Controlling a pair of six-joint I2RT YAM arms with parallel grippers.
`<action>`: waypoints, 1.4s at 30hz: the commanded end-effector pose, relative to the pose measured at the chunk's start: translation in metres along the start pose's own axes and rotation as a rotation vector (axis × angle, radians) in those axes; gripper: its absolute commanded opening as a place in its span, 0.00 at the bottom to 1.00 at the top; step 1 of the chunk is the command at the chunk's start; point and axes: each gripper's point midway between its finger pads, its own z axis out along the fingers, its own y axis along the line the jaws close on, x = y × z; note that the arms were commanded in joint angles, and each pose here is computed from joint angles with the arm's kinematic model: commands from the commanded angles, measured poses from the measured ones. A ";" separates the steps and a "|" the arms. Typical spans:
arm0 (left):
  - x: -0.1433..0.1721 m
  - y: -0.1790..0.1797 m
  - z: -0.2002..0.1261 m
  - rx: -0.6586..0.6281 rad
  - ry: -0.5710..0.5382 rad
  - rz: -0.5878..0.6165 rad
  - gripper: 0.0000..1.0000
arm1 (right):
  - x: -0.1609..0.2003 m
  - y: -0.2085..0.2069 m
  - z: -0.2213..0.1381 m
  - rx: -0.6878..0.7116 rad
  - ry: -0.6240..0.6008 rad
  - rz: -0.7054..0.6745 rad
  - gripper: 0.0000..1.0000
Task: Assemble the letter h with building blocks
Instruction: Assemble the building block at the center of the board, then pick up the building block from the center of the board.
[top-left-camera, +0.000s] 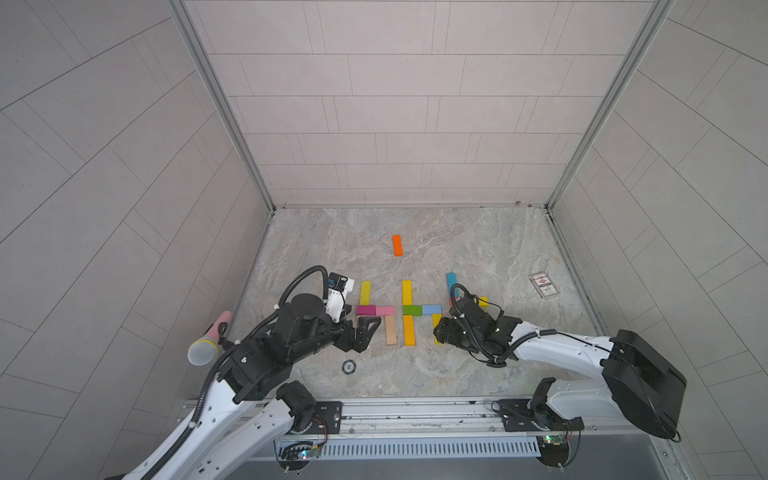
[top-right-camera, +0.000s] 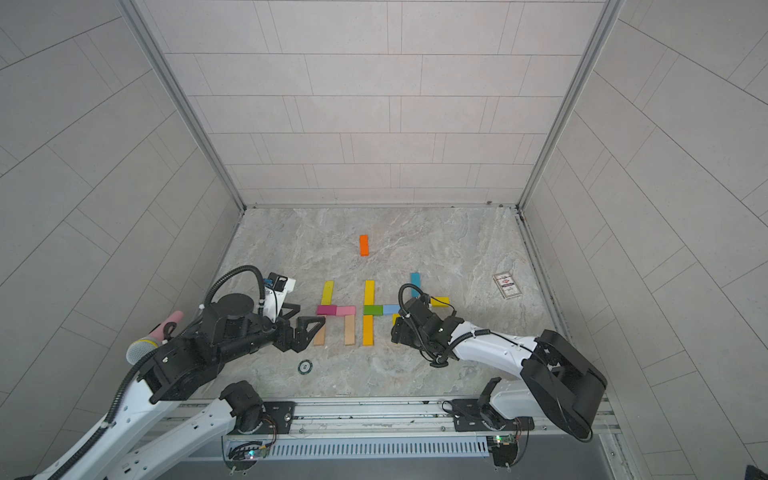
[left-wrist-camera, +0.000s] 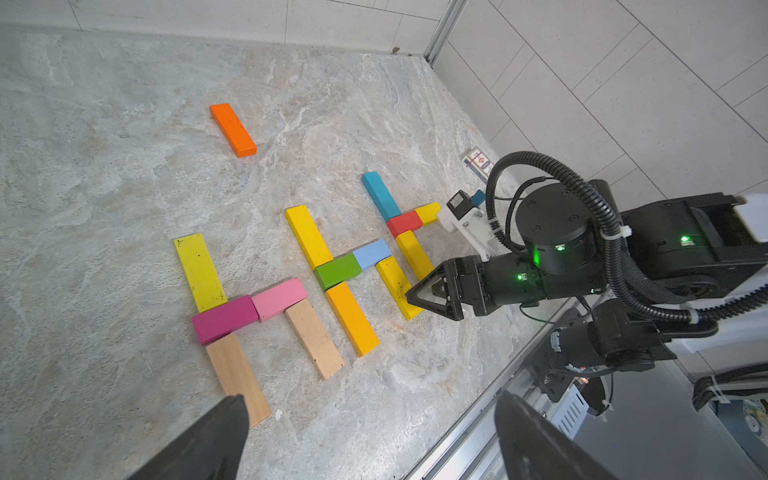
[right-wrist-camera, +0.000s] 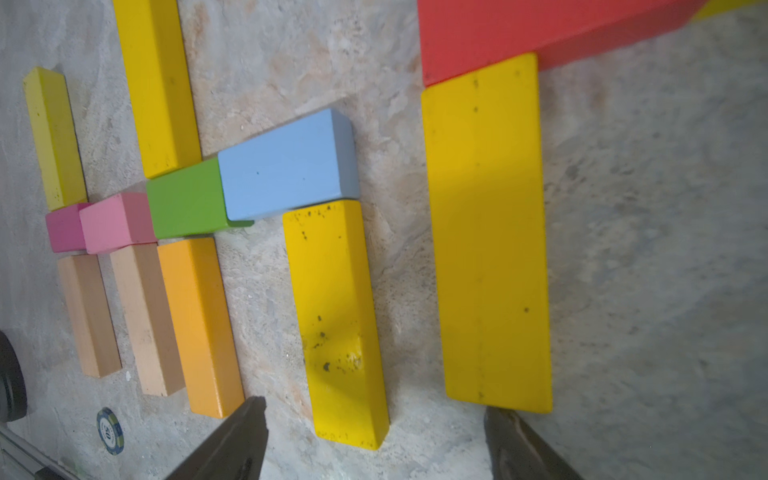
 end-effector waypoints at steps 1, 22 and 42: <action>-0.001 0.001 0.001 -0.002 -0.012 0.007 1.00 | -0.006 0.012 -0.023 -0.020 -0.028 -0.023 0.84; -0.004 0.003 -0.004 -0.011 -0.039 0.006 1.00 | -0.164 0.160 0.059 0.186 -0.190 -0.585 0.77; 0.005 0.025 0.012 -0.139 0.048 -0.023 1.00 | -0.257 0.158 0.151 0.212 -0.235 -0.475 0.72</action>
